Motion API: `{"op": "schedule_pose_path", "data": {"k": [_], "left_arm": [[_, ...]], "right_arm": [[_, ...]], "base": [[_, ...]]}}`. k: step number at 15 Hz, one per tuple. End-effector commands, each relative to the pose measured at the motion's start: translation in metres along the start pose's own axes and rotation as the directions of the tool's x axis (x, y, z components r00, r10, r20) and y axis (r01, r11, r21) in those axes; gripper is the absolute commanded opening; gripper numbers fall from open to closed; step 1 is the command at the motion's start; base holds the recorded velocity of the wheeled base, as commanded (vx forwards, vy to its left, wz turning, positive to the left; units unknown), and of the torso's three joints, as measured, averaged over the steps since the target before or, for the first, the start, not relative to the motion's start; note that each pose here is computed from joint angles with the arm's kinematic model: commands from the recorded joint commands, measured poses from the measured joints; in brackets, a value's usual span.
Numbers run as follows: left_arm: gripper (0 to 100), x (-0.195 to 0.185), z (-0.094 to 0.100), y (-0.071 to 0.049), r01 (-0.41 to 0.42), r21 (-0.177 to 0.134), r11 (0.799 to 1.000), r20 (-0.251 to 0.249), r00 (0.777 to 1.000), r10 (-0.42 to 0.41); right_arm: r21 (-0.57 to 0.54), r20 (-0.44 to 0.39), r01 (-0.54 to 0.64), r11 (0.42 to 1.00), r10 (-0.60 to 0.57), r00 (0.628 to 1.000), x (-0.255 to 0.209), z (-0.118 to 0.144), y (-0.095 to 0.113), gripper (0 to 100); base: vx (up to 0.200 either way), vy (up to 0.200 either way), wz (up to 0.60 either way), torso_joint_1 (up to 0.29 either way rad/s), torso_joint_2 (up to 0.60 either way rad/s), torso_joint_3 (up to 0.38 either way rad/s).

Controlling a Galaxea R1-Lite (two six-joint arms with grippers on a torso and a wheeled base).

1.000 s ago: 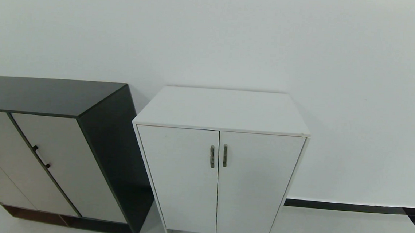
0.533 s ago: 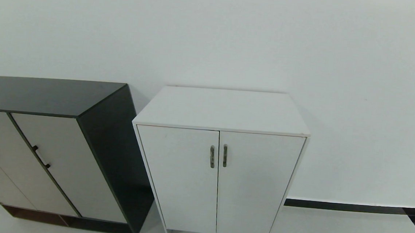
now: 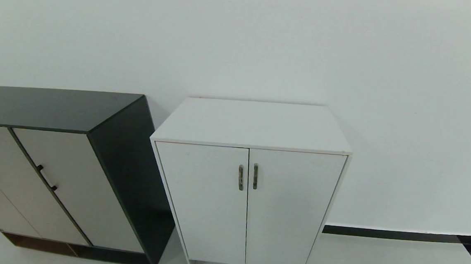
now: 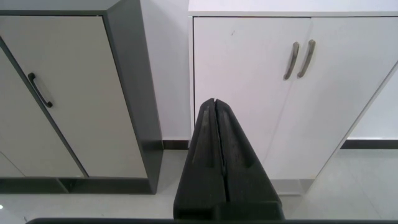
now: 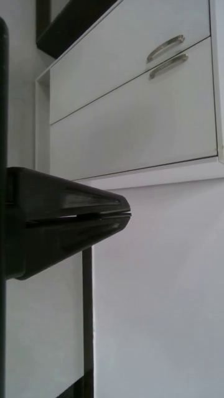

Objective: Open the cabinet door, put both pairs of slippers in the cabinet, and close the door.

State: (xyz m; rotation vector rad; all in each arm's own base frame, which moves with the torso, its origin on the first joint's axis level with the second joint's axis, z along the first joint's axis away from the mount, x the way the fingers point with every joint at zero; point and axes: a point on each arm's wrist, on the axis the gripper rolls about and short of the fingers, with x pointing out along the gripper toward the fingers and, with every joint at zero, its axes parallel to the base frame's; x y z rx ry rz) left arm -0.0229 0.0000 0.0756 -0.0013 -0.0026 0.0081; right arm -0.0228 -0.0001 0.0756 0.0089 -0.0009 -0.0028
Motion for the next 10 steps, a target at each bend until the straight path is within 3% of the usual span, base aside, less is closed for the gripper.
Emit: {"op": "schedule_pose_path", "data": {"k": [1, 10], "left_arm": [[0, 0.0001, 0.0001, 0.0, -0.001, 0.0, 1.0, -0.001, 1.0, 0.001], [0, 0.0001, 0.0001, 0.0, -0.001, 0.0, 1.0, -0.001, 1.0, 0.001]], "right_arm": [[0.0, 0.001, 0.0, 1.0, 0.0, 1.0, 0.0, 0.0001, 0.0, 0], [0.0, 0.001, 0.0, 1.0, 0.0, 1.0, 0.0, 0.0001, 0.0, 0]], "base": [[0.0, 0.0, 0.0, 0.0, 0.0, 0.0], [0.0, 0.0, 0.0, 0.0, 0.0, 0.0]]}}
